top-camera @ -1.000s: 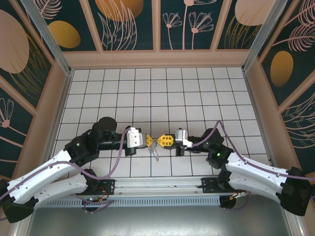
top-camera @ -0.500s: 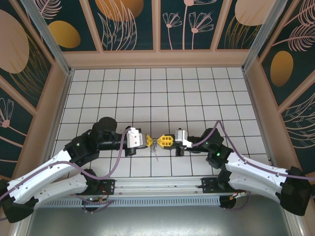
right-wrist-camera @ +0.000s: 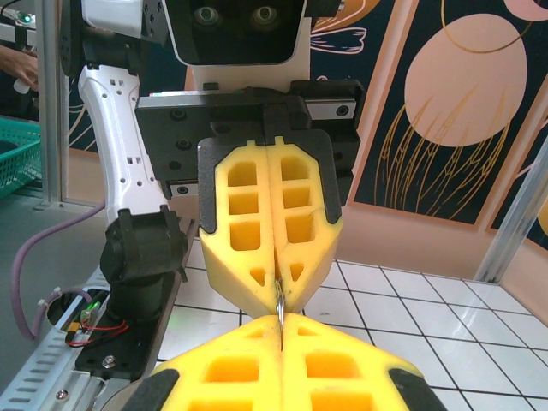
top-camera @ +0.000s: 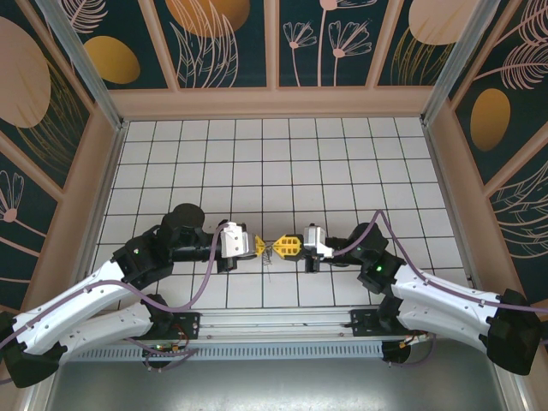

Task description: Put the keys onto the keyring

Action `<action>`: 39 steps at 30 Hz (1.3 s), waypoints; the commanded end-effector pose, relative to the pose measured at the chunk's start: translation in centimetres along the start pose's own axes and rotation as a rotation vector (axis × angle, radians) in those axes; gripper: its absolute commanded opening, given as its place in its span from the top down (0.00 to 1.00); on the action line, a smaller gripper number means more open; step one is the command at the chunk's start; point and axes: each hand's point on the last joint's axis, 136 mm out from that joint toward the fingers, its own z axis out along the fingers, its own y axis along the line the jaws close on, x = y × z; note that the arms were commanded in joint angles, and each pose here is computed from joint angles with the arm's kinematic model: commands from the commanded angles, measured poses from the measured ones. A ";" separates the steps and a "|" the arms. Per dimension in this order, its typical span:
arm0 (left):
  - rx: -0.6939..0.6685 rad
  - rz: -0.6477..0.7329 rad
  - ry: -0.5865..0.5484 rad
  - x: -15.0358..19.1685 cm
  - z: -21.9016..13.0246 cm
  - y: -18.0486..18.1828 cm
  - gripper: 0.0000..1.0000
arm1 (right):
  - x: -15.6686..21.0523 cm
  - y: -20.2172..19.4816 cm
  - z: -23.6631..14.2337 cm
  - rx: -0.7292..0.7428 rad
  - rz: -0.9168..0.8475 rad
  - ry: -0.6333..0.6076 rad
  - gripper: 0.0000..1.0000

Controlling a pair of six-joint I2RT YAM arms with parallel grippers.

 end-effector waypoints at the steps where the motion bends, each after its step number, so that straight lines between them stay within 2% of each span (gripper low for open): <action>1: -0.015 0.045 -0.067 -2.4 -0.6 0.5 1.00 | -1.5 -0.4 0.2 -0.005 -0.038 -0.030 1.00; 39: -0.011 0.044 -0.069 -2.4 -0.6 0.5 1.00 | -0.1 -0.5 0.5 -0.006 -0.040 0.032 1.00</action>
